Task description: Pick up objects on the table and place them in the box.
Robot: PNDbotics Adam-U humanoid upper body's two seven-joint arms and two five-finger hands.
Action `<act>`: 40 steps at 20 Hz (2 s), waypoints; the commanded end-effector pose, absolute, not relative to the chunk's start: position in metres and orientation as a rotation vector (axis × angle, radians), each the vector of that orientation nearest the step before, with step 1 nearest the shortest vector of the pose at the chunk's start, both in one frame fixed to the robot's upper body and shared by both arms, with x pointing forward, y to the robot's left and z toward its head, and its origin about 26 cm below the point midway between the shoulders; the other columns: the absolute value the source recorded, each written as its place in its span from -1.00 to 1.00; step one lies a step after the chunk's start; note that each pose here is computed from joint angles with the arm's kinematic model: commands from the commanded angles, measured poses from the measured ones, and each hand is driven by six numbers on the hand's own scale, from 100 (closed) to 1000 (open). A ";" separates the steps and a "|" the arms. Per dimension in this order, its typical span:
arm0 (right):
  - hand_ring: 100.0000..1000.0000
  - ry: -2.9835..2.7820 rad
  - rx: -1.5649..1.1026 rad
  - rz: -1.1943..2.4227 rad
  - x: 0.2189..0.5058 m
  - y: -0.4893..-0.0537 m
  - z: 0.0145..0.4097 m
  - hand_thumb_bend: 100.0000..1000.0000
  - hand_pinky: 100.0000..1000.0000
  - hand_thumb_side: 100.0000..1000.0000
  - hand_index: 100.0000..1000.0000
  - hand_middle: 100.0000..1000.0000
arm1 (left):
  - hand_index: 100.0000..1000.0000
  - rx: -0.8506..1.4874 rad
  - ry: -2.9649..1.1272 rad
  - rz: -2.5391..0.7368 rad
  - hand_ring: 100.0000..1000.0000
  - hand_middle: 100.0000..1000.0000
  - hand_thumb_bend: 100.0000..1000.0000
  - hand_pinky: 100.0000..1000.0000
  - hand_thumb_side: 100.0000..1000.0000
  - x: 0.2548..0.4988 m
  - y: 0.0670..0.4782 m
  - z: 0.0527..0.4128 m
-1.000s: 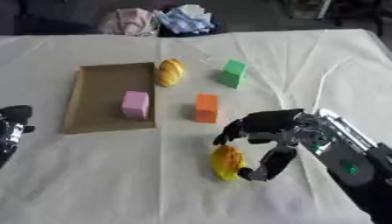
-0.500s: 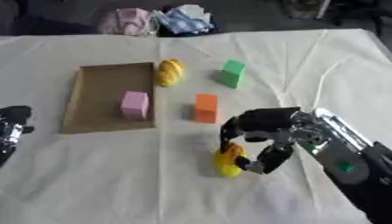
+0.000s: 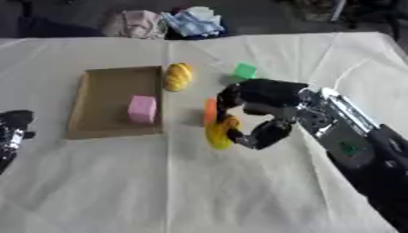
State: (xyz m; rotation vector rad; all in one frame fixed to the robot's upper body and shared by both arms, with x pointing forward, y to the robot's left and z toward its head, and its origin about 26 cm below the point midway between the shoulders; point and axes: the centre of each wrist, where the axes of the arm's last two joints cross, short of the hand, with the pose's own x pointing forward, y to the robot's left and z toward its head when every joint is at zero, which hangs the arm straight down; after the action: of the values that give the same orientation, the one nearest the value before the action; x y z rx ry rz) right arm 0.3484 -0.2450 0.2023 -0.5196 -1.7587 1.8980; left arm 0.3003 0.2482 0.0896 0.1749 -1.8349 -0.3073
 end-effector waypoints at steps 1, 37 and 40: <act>0.39 -1.820 -0.588 1.832 0.362 -0.246 0.228 -1.00 0.49 -1.00 -0.12 0.18 | 0.43 0.184 -1.855 -0.324 0.63 0.40 -0.80 0.43 0.04 0.300 0.251 0.096; 0.42 -1.685 -0.770 1.611 0.495 -0.128 0.183 -1.00 0.48 -0.95 0.40 0.22 | 0.43 0.043 -1.908 -0.400 0.63 0.40 -0.81 0.44 0.04 0.307 0.224 0.108; 0.43 -1.673 -0.793 1.611 0.494 -0.125 0.175 -0.80 0.49 -0.53 0.54 0.25 | 0.43 0.043 -1.906 -0.400 0.63 0.40 -0.81 0.44 0.04 0.307 0.224 0.107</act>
State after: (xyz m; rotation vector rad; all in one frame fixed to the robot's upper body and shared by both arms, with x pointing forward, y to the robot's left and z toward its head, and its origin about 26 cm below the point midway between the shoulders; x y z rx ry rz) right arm 0.4927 -0.1267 0.1642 -0.7532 -1.6507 1.6168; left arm 0.3069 0.2244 0.0992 0.0447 -1.8765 -0.3896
